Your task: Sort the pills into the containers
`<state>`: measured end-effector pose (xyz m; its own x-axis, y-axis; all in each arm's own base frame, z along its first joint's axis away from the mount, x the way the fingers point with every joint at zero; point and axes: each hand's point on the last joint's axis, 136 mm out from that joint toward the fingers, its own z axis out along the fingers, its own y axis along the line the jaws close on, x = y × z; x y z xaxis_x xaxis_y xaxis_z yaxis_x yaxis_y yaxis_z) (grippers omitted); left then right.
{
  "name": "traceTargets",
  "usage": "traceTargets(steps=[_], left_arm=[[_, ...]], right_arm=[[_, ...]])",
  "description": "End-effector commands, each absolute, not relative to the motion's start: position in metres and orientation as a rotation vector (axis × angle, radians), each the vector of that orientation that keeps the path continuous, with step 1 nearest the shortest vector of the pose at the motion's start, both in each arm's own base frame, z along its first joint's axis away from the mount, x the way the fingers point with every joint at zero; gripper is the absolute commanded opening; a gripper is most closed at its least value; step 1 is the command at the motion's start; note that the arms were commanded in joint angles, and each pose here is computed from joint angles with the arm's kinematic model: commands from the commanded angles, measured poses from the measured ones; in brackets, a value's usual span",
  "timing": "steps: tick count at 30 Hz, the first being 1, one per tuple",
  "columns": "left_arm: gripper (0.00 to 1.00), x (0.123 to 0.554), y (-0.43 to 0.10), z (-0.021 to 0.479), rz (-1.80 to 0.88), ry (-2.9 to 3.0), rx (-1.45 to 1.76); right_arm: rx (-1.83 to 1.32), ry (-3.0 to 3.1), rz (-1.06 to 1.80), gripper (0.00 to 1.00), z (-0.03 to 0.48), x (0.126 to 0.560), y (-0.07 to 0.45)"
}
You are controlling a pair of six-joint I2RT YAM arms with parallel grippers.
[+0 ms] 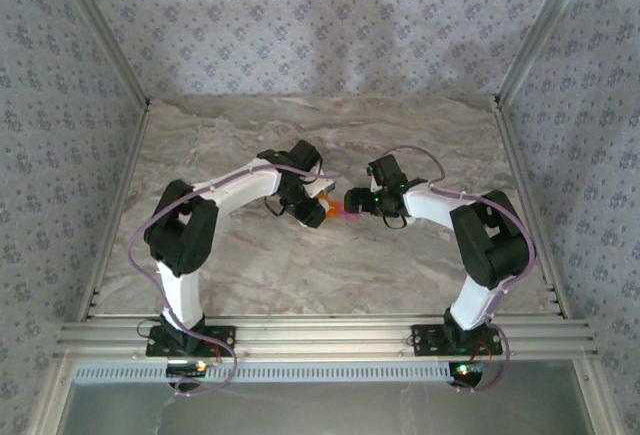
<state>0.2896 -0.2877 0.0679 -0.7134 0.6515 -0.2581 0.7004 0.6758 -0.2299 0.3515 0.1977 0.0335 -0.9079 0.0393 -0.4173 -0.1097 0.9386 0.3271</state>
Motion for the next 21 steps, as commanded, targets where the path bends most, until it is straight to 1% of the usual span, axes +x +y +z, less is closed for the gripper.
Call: traceTargets(steps=[1,13,21], left_arm=[[0.00,0.297,-0.300,0.094,-0.558,2.578,1.121],[0.00,0.303,-0.305,0.119,-0.629,2.362,1.082],[0.00,0.310,-0.305,0.132,-0.670,2.222,1.028]], right_arm=[[-0.048,2.776,0.488,0.90,0.014,0.335,0.195],[-0.044,2.720,0.512,0.91,0.051,0.348,0.195],[0.023,2.685,0.485,0.94,0.081,0.359,0.178]])
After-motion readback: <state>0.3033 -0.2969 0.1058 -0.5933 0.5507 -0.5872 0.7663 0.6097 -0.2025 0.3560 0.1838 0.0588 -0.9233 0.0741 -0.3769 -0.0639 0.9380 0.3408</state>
